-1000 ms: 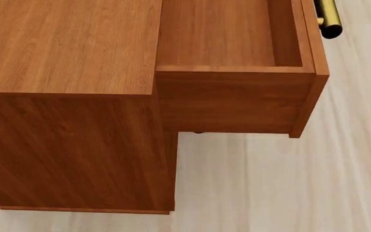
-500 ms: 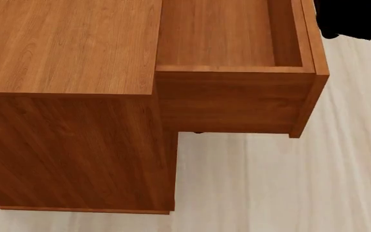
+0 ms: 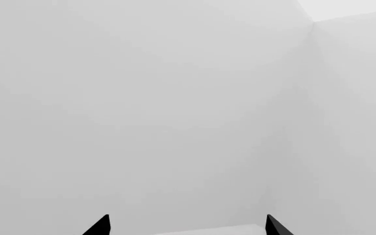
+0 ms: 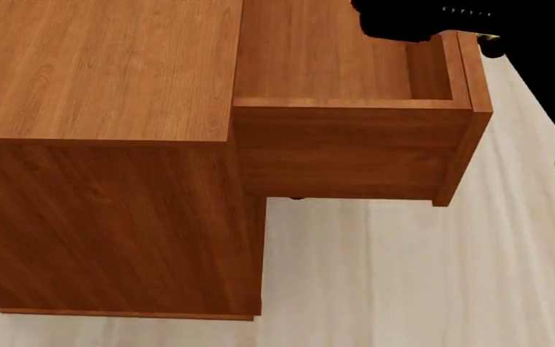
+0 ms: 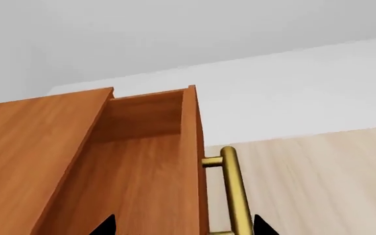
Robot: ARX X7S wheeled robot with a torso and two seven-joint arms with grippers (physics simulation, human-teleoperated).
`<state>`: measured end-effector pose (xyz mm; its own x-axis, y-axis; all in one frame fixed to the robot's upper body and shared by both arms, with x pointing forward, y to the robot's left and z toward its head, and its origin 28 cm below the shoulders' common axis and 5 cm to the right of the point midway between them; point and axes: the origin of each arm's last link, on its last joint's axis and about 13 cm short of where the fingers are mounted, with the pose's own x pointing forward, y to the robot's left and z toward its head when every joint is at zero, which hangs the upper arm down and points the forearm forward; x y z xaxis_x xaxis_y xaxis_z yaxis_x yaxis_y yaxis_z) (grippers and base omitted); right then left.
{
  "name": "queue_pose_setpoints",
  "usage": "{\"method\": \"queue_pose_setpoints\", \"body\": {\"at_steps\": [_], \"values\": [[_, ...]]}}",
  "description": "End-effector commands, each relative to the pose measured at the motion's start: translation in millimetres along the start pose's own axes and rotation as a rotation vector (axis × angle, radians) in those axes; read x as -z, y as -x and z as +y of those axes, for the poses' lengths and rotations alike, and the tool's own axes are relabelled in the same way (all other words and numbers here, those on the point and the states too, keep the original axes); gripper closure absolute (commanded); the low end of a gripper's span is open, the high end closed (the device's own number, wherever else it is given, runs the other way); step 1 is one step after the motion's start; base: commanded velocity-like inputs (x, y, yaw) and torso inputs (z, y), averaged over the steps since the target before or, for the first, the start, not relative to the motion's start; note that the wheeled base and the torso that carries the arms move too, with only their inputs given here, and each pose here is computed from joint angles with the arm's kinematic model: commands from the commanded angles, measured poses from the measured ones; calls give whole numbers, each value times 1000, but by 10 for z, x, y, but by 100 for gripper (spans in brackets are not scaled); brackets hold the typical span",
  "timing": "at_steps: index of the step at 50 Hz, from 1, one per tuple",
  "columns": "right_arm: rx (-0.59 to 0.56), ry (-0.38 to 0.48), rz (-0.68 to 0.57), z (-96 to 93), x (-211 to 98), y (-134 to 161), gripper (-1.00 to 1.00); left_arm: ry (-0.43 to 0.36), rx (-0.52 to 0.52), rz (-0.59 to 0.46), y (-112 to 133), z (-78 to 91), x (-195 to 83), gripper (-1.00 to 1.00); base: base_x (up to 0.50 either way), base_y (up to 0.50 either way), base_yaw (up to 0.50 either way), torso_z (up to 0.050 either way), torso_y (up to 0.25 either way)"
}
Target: Close the bottom drawer of the cabinet and open the top drawer.
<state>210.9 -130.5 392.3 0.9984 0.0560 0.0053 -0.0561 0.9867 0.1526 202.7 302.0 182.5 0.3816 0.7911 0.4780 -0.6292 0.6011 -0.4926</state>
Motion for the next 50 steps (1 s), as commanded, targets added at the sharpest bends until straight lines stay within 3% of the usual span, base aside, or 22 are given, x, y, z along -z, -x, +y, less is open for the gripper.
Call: {"method": "queue_pose_setpoints", "body": {"at_steps": [1, 7, 9, 18, 20, 22, 24, 42, 50], "values": [[-9, 22, 88, 51, 99, -300, -100, 2, 0, 1, -4, -1, 1, -100, 0, 0, 0, 0, 0], [59, 8, 191, 30, 189, -558, -100, 3, -2, 2, -6, 0, -2, -100, 0, 0, 0, 0, 0], [205, 42, 304, -71, 376, -746, -100, 5, -1, 2, -1, 7, 6, -100, 0, 0, 0, 0, 0], [287, 100, 437, -187, 586, -854, -100, 6, -4, 1, 13, 22, 21, -100, 3, 0, 0, 0, -3], [365, 144, 424, -223, 622, -885, -100, 6, -4, 2, 55, 67, 85, -100, 6, 0, 0, 0, -6], [401, 144, 447, -266, 653, -911, -100, 5, -2, 1, 6, 12, 11, -100, 9, 0, 3, 0, -11], [451, 197, 455, -309, 684, -940, -100, 4, -2, 3, -3, 4, 2, -100, 0, 0, 3, 0, -11], [684, 209, 433, -724, 519, -929, -100, 3, -3, 1, 27, 34, 42, -100, 6, 0, 2, 0, -10], [738, 204, 423, -824, 465, -885, -100, 3, -5, 1, 6, 13, 11, -100, 5, 0, 1, 0, -8]]}}
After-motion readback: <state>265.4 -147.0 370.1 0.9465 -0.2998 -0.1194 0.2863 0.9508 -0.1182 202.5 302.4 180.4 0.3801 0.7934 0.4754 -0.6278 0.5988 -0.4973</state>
